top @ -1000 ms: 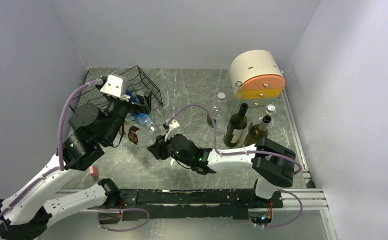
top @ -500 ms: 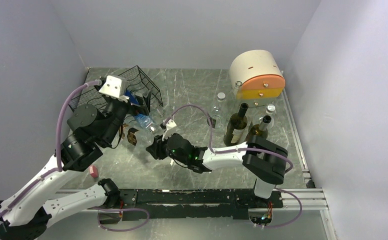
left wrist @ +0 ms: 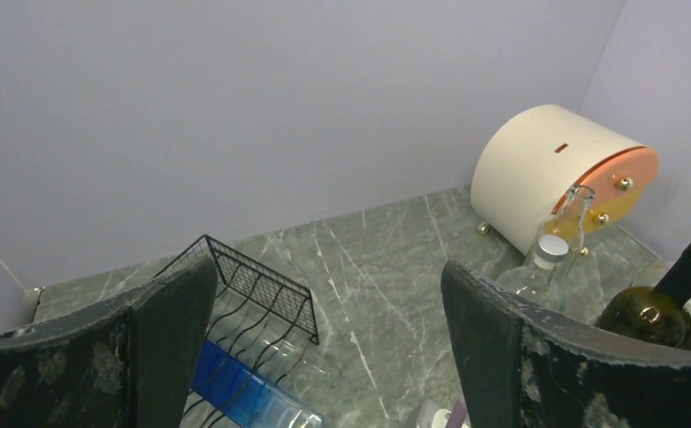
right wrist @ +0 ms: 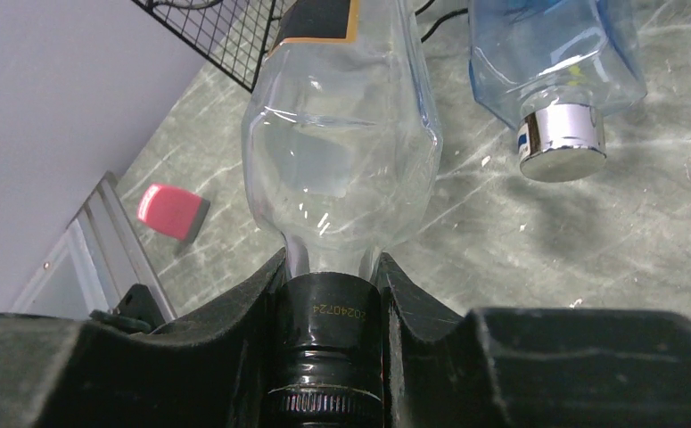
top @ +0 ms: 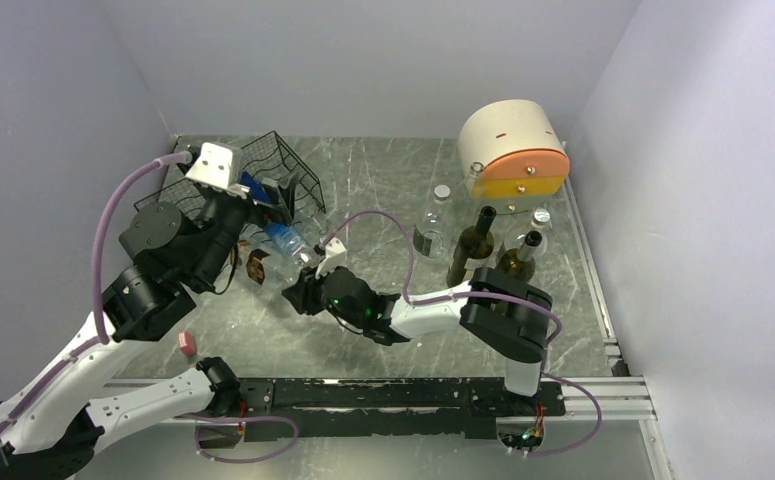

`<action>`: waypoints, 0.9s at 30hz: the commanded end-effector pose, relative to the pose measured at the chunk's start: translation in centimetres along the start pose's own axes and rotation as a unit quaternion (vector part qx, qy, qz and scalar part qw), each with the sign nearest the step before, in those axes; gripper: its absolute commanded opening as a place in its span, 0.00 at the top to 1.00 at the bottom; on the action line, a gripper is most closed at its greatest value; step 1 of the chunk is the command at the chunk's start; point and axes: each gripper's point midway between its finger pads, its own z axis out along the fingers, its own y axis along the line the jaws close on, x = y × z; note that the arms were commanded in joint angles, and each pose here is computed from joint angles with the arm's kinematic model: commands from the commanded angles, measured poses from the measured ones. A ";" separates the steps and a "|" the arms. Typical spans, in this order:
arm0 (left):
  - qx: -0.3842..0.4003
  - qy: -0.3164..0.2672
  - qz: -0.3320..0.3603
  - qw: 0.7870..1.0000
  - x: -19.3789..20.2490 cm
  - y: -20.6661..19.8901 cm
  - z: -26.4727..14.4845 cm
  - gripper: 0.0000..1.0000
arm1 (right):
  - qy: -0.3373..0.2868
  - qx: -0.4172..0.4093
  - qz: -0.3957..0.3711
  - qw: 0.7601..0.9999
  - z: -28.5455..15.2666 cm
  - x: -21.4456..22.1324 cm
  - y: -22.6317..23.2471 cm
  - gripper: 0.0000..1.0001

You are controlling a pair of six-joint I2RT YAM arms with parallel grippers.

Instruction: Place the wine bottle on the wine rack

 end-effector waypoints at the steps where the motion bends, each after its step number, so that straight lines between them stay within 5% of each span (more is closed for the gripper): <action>1: -0.005 -0.006 -0.001 1.000 -1.5 0.6 -0.7 0.00 | -0.168 -0.075 0.065 0.981 0.3 -10.3 5.4 1.00; 27: 0.031 0.058 -0.034 0.997 -2.3 -1.1 -0.7 0.00 | -0.272 -0.096 0.100 0.952 5.9 -11.1 5.8 1.00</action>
